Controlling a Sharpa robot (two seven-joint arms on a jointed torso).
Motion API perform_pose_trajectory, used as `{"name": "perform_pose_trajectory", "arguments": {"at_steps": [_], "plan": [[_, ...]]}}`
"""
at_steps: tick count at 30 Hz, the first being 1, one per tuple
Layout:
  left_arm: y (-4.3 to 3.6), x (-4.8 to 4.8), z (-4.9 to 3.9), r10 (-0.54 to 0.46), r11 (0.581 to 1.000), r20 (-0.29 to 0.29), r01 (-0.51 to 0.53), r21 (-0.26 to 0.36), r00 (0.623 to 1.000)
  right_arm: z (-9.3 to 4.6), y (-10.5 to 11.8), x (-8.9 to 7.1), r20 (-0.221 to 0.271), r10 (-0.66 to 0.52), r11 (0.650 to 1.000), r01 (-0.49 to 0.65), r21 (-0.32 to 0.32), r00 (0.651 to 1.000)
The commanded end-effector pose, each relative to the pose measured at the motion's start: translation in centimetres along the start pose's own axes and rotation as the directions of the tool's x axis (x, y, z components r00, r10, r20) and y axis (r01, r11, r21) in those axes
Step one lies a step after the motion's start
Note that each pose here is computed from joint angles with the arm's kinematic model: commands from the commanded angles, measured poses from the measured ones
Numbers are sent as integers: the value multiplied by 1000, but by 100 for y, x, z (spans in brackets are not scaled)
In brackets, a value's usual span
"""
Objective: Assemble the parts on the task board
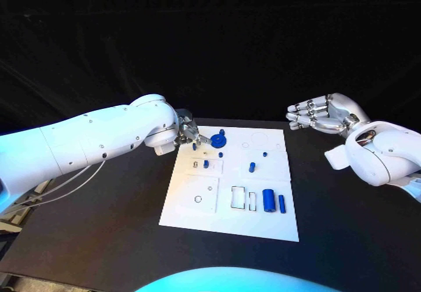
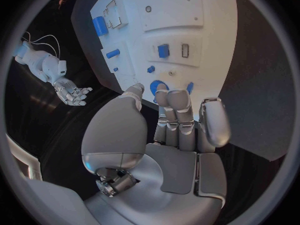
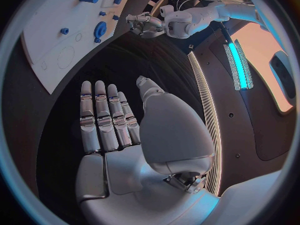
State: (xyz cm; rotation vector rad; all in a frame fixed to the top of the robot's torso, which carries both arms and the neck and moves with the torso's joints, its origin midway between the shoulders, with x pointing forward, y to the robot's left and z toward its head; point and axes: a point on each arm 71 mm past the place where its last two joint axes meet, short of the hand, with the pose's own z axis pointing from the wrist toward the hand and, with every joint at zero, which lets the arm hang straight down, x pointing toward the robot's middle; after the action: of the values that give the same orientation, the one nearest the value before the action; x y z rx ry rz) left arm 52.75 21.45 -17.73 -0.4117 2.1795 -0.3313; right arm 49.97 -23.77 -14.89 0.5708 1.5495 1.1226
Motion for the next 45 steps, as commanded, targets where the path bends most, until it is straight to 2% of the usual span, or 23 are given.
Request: {"name": "perform_pose_trajectory", "arguments": {"at_steps": [1, 4, 8, 11, 16, 22, 30, 45], "plan": [[-15, -115, -1, 37, 999, -21, -37, 6, 999, 3, 3, 12, -12, 0, 1000, 0, -7, 1000], [2, -232, 31, 32, 999, -1, -32, -9, 999, 4, 2, 14, -12, 0, 1000, 0, -6, 1000], [26, -325, 96, 14, 999, 12, -14, -29, 1000, 5, 2, 18, -14, 0, 1000, 0, -6, 1000], [35, -374, 169, 15, 999, 20, -14, -46, 1000, 8, 5, 27, -17, 0, 1000, 0, -7, 1000], [59, -404, 249, 24, 997, 29, -22, -70, 999, 12, 13, 42, -21, 1, 1000, -1, -10, 1000], [97, -400, 338, 63, 994, 35, -59, -95, 997, 12, 17, 50, -22, 2, 1000, -2, -12, 1000], [132, -374, 401, 97, 989, 40, -91, -115, 995, 13, 21, 59, -25, 3, 1000, -3, -12, 1000], [178, -268, 471, 88, 986, -43, -93, -137, 995, 20, 14, 59, -25, 11, 1000, -11, -5, 1000]]}}
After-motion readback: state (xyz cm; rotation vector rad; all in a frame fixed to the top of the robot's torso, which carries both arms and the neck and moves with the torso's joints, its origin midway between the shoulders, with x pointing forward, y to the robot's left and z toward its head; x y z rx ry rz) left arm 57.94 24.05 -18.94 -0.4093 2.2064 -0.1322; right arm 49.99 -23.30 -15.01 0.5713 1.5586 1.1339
